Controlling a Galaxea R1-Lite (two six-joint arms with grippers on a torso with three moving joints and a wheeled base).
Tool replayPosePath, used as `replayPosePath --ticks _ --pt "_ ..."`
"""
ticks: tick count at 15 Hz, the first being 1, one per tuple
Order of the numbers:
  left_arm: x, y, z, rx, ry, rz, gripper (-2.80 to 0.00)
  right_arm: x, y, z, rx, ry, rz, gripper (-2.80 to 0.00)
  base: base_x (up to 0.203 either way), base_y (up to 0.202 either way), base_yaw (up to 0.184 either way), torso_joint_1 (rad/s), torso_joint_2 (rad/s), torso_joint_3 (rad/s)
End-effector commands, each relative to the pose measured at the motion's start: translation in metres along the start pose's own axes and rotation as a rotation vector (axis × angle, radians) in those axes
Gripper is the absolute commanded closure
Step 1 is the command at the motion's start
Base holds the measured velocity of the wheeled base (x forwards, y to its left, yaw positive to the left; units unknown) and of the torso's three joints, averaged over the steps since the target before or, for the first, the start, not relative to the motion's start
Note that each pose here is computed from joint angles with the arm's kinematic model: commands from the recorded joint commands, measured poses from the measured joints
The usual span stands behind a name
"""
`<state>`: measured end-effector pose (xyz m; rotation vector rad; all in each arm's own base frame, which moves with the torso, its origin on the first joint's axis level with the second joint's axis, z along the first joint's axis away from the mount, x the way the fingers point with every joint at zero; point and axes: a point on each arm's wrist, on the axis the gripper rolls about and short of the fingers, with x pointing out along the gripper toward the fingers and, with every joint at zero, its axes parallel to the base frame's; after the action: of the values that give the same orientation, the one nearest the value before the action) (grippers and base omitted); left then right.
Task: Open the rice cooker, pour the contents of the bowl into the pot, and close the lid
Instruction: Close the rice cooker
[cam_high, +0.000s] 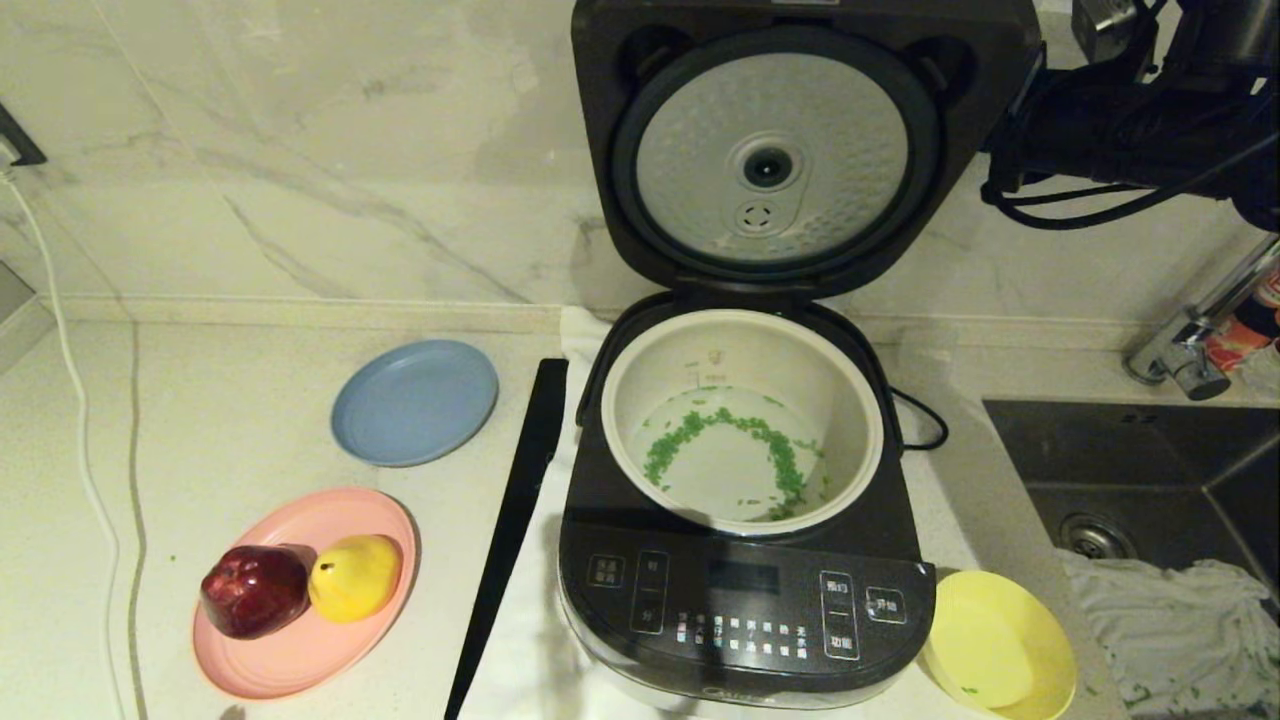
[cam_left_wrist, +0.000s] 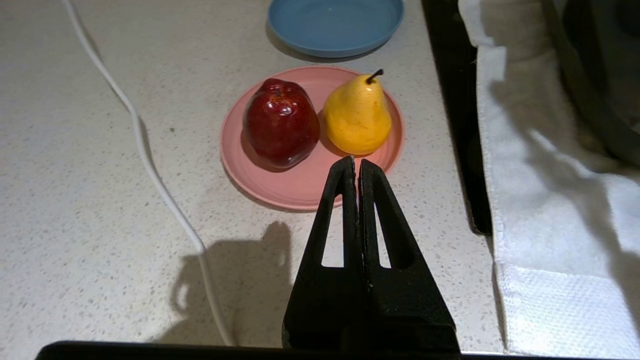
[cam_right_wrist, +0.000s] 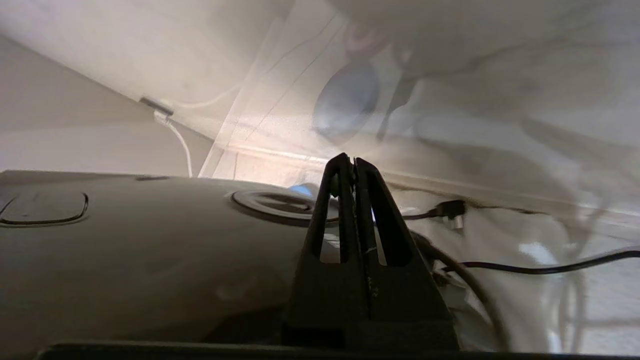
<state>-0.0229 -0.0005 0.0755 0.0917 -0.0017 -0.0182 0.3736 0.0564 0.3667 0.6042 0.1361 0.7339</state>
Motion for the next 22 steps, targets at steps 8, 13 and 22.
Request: replayPosePath --ticks 8,13,22 --pt "0.001 0.0 -0.003 0.0 0.008 -0.001 0.0 -0.02 0.035 -0.01 0.047 0.053 0.064 0.0 0.0 0.0 0.0 0.0 0.0 0.0" --pt "0.001 0.0 -0.002 0.0 0.007 -0.001 0.0 -0.051 0.058 -0.017 0.056 0.091 0.104 0.0 0.0 0.0 0.0 0.0 0.0 0.0" --pt "0.001 0.0 -0.003 0.0 0.008 -0.001 0.0 -0.078 0.047 -0.108 0.163 0.297 0.116 0.0 0.0 0.0 0.0 0.0 0.0 0.0"
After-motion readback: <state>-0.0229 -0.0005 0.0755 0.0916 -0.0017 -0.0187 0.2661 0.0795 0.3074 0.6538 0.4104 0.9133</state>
